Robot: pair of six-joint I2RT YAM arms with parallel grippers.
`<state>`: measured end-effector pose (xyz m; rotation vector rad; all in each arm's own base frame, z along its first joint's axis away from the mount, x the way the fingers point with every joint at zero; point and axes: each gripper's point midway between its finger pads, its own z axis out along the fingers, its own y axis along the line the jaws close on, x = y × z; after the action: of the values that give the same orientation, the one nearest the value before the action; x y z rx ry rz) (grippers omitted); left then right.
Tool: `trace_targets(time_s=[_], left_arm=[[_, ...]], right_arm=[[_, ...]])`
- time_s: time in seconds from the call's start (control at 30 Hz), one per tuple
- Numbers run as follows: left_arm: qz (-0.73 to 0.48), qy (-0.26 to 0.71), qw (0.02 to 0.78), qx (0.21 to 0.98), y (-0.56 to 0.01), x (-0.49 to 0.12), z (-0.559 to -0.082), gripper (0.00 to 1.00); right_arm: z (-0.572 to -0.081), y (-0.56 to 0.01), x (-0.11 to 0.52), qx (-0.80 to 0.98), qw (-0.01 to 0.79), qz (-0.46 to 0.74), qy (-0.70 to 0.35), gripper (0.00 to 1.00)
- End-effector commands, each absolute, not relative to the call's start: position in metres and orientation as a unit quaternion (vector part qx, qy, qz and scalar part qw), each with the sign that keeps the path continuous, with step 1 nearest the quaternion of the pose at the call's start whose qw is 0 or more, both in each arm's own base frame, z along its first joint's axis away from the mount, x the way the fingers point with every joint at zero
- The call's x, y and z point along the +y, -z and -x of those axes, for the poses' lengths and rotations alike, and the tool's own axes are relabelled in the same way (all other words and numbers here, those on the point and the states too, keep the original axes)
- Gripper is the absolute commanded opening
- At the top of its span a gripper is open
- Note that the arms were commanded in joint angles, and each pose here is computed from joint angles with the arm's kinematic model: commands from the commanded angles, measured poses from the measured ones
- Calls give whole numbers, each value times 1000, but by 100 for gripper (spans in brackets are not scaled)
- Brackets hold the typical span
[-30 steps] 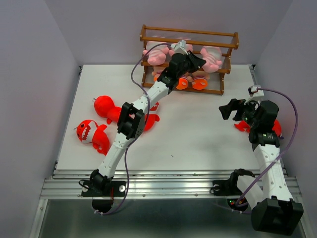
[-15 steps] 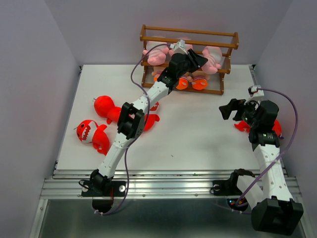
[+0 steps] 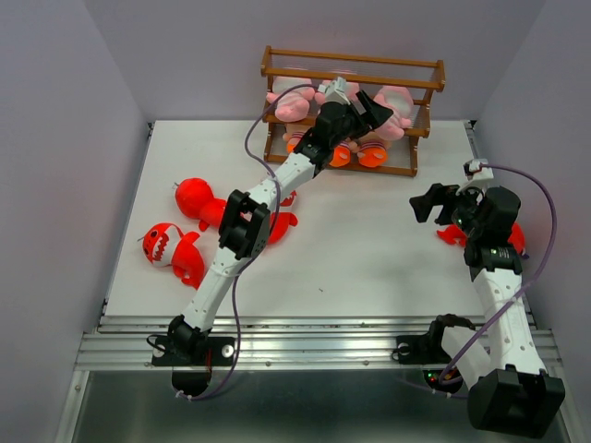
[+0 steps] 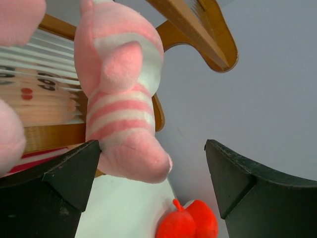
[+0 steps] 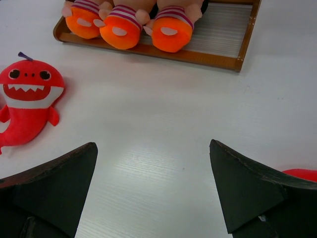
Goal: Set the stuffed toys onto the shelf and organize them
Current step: Place the stuffed toy onto shelf
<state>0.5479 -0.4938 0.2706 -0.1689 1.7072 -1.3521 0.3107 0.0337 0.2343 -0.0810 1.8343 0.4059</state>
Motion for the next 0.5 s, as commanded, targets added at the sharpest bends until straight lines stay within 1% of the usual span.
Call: trace_targets(time_s=[0.0, 0.47], left_arm=[[41, 571, 506, 645, -352, -481, -530, 99], [19, 546, 537, 643, -380, -466, -519, 99]], right_arm=[[-315, -252, 29, 767, 621, 45, -158, 100], [-315, -250, 30, 767, 620, 50, -159, 100]])
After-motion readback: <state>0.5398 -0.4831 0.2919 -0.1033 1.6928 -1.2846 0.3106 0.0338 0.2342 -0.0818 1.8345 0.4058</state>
